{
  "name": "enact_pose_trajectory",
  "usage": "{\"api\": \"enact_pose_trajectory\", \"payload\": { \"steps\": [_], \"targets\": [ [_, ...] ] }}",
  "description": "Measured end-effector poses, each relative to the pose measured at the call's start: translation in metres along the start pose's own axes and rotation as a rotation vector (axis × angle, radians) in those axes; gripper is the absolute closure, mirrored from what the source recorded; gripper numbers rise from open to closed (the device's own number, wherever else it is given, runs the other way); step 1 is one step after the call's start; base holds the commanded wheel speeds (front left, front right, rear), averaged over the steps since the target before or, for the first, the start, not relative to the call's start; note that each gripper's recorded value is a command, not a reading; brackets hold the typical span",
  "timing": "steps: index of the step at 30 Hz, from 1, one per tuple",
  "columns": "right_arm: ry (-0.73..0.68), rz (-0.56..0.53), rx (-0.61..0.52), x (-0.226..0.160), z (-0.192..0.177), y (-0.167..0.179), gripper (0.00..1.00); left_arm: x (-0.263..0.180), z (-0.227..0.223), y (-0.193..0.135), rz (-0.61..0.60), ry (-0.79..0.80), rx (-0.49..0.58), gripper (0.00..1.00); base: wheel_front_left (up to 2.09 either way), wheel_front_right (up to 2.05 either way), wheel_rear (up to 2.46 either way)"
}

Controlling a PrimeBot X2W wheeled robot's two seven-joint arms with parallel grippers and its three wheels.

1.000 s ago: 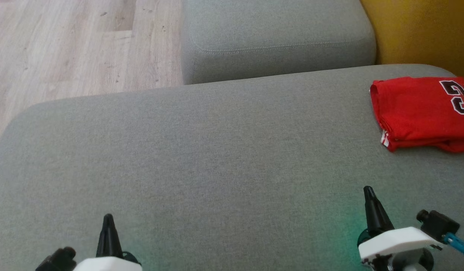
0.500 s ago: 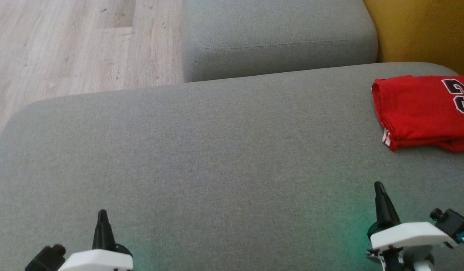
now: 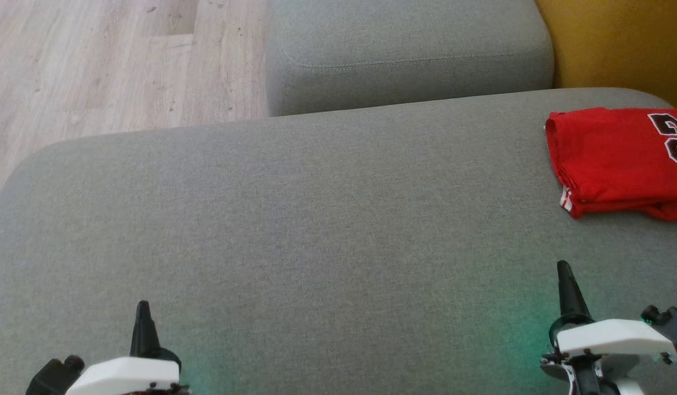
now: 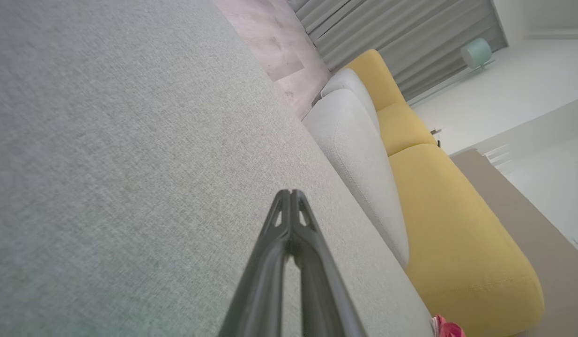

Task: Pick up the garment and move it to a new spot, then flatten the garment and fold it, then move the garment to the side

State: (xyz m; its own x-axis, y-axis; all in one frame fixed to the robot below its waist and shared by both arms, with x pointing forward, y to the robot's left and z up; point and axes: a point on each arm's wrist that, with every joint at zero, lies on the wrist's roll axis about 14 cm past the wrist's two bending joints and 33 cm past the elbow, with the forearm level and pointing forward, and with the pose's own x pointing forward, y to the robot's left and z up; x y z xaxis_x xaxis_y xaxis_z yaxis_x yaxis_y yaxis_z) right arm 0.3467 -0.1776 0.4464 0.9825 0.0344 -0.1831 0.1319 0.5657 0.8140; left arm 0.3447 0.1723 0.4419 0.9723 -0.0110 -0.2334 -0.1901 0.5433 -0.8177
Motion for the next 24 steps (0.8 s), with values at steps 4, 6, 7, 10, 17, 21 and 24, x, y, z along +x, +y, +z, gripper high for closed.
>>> {"api": "enact_pose_trajectory", "payload": {
  "steps": [4, 6, 7, 10, 17, 21, 24],
  "targets": [
    [-0.003, -0.005, 0.051, 0.001, 0.002, -0.001, 1.00, 0.001, 0.000, 0.000, -0.003, 0.006, -0.045, 1.00, 0.00, 0.00, 0.00],
    [-0.012, -0.005, 0.073, 0.002, 0.004, -0.001, 1.00, 0.002, 0.002, -0.001, -0.008, 0.004, -0.067, 1.00, 0.00, 0.00, 0.00],
    [-0.014, -0.004, 0.085, 0.003, 0.006, 0.000, 1.00, 0.002, 0.003, -0.002, -0.012, 0.003, -0.080, 1.00, 0.00, 0.00, 0.00],
    [-0.018, 0.006, 0.119, 0.006, 0.009, 0.004, 1.00, 0.005, 0.006, -0.003, -0.016, -0.002, -0.114, 1.00, 0.00, 0.00, 0.00],
    [-0.030, 0.002, 0.200, 0.008, 0.015, 0.002, 1.00, 0.006, 0.008, -0.004, -0.022, 0.001, -0.190, 1.00, 0.00, 0.00, 0.00],
    [-0.032, 0.001, 0.234, 0.008, 0.016, 0.001, 1.00, 0.008, 0.010, -0.007, -0.035, 0.000, -0.224, 1.00, 0.00, 0.00, 0.00],
    [-0.035, 0.001, 0.267, 0.009, 0.018, 0.001, 1.00, 0.010, 0.013, -0.009, -0.045, -0.004, -0.256, 1.00, 0.00, 0.00, 0.00]
  ]
}}
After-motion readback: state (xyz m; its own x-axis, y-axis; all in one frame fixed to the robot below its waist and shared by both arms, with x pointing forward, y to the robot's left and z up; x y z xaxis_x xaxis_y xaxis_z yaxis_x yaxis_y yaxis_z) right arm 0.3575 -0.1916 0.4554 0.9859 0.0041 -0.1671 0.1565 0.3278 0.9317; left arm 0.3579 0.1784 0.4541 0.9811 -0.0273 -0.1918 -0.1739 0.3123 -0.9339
